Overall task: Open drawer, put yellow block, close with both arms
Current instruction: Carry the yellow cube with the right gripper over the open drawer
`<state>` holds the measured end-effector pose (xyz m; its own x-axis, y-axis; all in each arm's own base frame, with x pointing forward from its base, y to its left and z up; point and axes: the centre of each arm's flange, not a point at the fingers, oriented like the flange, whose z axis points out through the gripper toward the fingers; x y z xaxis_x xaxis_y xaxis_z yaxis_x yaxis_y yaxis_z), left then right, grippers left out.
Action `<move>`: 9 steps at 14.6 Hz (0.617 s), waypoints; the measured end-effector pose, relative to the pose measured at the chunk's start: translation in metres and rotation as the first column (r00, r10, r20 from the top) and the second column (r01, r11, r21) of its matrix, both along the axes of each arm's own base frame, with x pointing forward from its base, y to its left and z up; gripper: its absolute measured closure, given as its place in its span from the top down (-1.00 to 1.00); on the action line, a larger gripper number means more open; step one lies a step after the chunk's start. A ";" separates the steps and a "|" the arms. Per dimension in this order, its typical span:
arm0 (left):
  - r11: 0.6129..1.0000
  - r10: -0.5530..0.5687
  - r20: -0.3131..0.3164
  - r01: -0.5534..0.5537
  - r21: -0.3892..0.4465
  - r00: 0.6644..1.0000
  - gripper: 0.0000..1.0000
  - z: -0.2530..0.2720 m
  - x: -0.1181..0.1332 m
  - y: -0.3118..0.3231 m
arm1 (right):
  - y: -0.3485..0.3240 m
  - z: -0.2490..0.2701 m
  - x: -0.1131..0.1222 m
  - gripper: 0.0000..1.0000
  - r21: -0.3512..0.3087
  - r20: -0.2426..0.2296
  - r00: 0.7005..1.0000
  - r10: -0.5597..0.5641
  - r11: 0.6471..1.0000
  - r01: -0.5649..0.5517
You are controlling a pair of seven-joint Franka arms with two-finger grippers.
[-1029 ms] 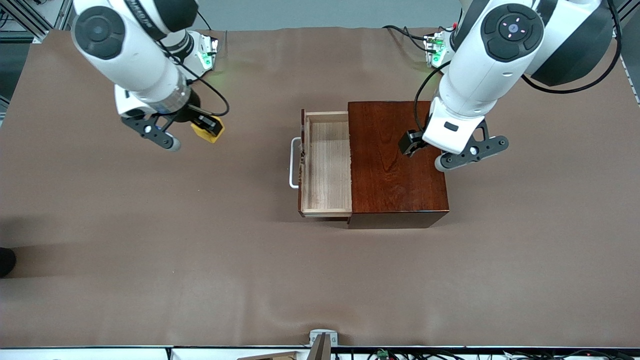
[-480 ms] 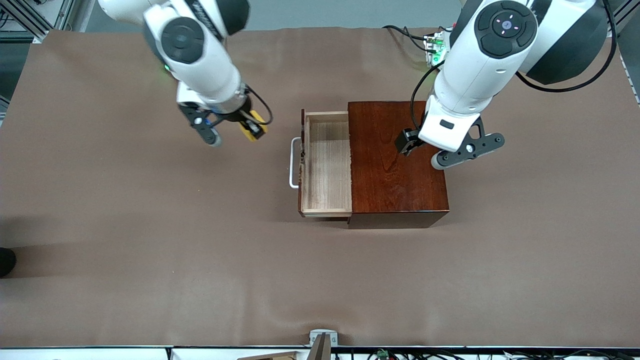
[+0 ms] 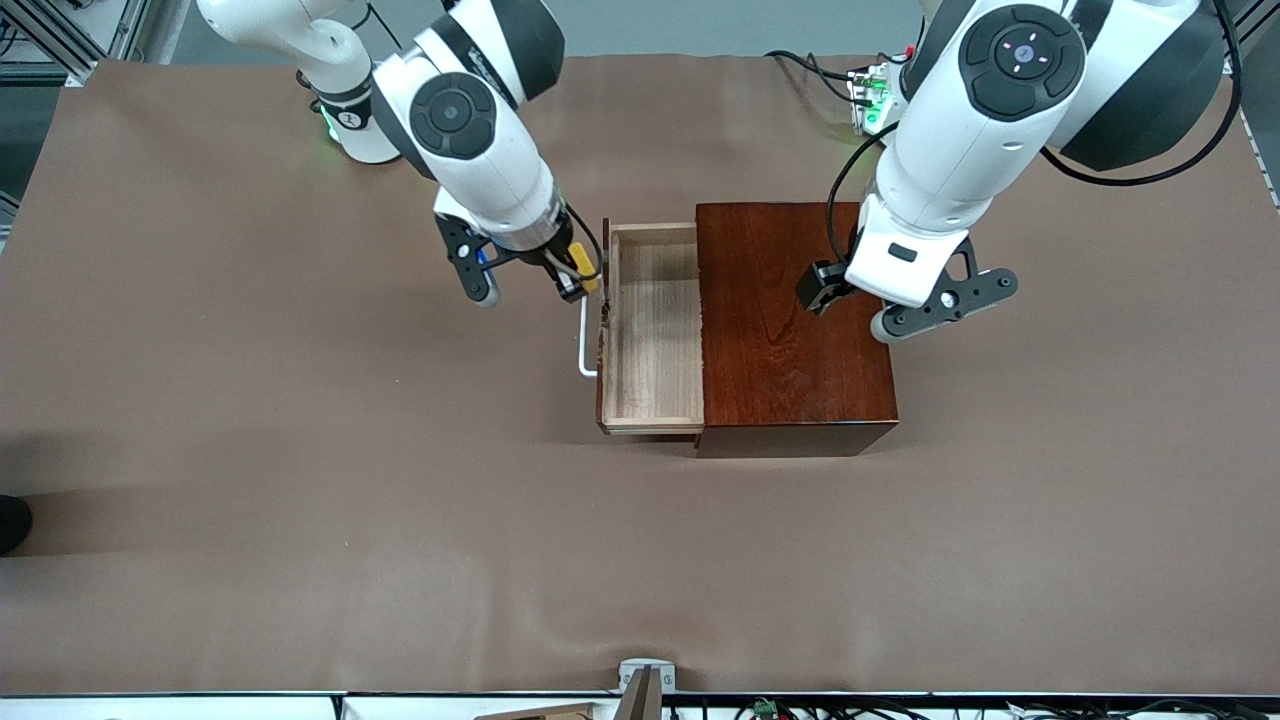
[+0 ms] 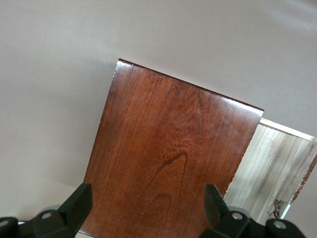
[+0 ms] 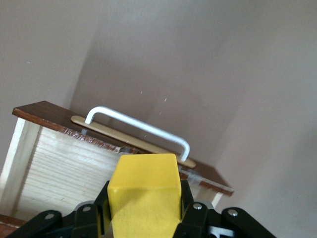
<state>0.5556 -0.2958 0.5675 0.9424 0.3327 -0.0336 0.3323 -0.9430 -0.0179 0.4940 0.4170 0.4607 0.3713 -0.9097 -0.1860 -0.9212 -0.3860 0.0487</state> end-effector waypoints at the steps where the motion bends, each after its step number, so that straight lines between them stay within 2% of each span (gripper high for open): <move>1: 1.000 0.000 0.000 0.000 0.000 1.000 1.00 0.000 0.000 0.000 | 0.005 -0.004 0.001 0.11 0.016 0.000 1.000 -0.024 1.000 0.024; 9: 1.000 0.004 0.000 -0.004 0.000 1.000 1.00 0.000 0.001 0.002 | 0.049 -0.056 -0.004 0.11 0.045 -0.015 0.984 -0.176 0.983 0.177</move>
